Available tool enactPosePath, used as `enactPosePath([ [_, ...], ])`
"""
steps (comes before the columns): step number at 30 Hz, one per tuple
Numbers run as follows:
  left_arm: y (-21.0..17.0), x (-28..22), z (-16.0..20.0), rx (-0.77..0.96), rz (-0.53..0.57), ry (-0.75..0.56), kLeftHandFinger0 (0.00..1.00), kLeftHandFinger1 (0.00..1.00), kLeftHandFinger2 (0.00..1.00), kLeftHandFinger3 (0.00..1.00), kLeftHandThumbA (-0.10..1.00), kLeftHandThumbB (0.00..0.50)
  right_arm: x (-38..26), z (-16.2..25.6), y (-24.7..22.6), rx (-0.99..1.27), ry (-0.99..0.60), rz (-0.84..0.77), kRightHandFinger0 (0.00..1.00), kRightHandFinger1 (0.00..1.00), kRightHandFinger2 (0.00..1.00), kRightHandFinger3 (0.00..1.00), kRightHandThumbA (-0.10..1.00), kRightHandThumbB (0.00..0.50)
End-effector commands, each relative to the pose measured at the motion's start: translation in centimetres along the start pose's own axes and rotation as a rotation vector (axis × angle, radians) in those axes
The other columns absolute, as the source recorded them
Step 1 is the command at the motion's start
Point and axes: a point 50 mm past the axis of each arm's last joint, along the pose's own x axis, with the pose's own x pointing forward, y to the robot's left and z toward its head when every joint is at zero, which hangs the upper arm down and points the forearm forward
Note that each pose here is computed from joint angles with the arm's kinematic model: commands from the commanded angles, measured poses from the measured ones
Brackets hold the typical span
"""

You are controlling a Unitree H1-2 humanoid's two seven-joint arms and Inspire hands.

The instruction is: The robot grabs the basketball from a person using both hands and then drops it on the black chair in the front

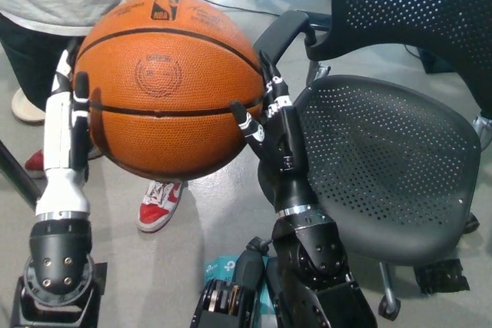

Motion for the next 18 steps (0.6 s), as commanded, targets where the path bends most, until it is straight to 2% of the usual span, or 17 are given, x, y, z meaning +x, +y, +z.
enactPosePath([
  [1, -6.6, 0.1, 2.6, -0.077, -0.257, -0.096, 1.0, 1.0, 1.0, 1.0, 1.0, 0.216, 2.4, 2.0, 7.2, 0.011, 0.027, 0.257, 1.0, 1.0, 1.0, 1.0, 1.0, 0.24],
  [8, -7.7, 0.7, 3.6, -0.094, -0.255, -0.102, 1.0, 1.0, 1.0, 1.0, 1.0, 0.212, 2.9, 3.3, 6.4, 0.016, 0.03, 0.276, 1.0, 1.0, 1.0, 1.0, 1.0, 0.25],
  [10, -7.9, 1.0, 3.7, -0.094, -0.248, -0.096, 1.0, 1.0, 1.0, 1.0, 1.0, 0.235, 3.0, 3.7, 6.1, 0.018, 0.033, 0.284, 1.0, 1.0, 1.0, 1.0, 1.0, 0.254],
  [15, -8.2, 1.4, 4.7, -0.068, -0.252, -0.123, 1.0, 1.0, 1.0, 1.0, 1.0, 0.221, 3.5, 4.6, 5.8, 0.007, 0.033, 0.291, 1.0, 1.0, 1.0, 1.0, 1.0, 0.287],
  [17, -8.3, 1.7, 5.3, -0.063, -0.254, -0.136, 1.0, 1.0, 1.0, 1.0, 1.0, 0.222, 3.8, 5.3, 5.6, 0.001, 0.025, 0.299, 1.0, 1.0, 1.0, 1.0, 1.0, 0.326],
  [18, -8.4, 1.9, 5.9, -0.04, -0.253, -0.158, 1.0, 1.0, 1.0, 1.0, 1.0, 0.216, 4.1, 5.9, 5.6, -0.005, 0.021, 0.304, 1.0, 1.0, 1.0, 1.0, 1.0, 0.33],
])
